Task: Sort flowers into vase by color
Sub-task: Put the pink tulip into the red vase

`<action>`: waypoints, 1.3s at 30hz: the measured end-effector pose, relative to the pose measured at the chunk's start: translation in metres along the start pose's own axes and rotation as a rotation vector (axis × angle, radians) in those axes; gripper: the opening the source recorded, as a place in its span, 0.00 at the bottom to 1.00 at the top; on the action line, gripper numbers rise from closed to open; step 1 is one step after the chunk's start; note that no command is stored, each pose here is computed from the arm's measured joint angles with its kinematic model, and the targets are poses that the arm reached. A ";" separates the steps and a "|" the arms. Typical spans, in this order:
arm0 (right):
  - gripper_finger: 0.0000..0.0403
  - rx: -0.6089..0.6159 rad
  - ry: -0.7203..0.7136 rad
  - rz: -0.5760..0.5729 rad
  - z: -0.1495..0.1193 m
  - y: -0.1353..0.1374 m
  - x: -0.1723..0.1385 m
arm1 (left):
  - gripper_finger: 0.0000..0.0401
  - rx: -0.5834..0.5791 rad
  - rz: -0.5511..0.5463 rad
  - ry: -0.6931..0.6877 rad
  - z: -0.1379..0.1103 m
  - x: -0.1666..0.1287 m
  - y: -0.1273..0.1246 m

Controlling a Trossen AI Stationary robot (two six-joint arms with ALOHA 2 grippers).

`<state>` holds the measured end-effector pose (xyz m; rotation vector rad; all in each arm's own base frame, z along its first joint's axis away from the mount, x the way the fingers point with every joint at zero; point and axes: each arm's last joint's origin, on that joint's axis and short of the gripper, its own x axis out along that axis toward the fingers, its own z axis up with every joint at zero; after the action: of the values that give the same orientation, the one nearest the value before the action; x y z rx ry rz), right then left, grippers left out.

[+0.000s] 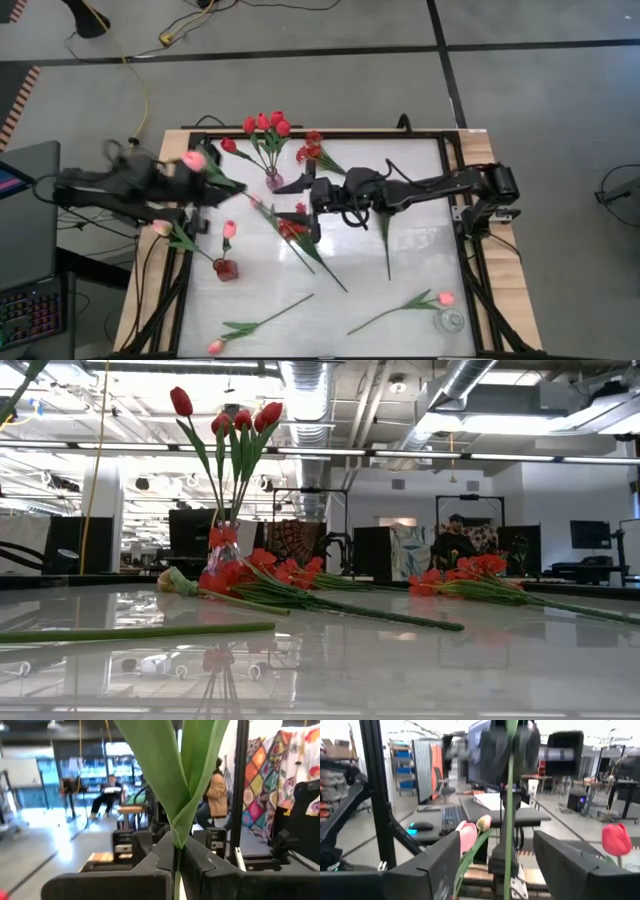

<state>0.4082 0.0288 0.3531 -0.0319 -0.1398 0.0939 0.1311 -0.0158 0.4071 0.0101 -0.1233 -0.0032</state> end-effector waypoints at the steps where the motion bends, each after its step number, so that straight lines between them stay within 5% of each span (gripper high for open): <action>1: 0.71 0.000 0.010 0.000 0.002 0.000 -0.002 | 0.00 -0.023 0.001 0.031 0.010 -0.006 0.001; 6: 0.72 0.002 0.097 0.001 0.013 0.000 -0.015 | 0.00 -0.146 0.008 0.165 0.043 -0.032 0.006; 12: 0.72 0.011 0.192 0.000 0.009 0.000 -0.020 | 0.00 -0.229 0.025 0.262 0.046 -0.056 0.009; 27: 0.72 0.017 0.295 0.013 -0.004 0.006 -0.019 | 0.00 -0.394 -0.051 0.430 -0.009 -0.072 0.006; 39: 0.72 0.018 0.296 0.012 -0.005 0.006 -0.019 | 0.00 -0.408 -0.145 0.355 -0.053 -0.082 0.004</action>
<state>0.3892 0.0327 0.3458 -0.0287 0.1569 0.1012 0.0559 -0.0109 0.3440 -0.3862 0.2347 -0.1709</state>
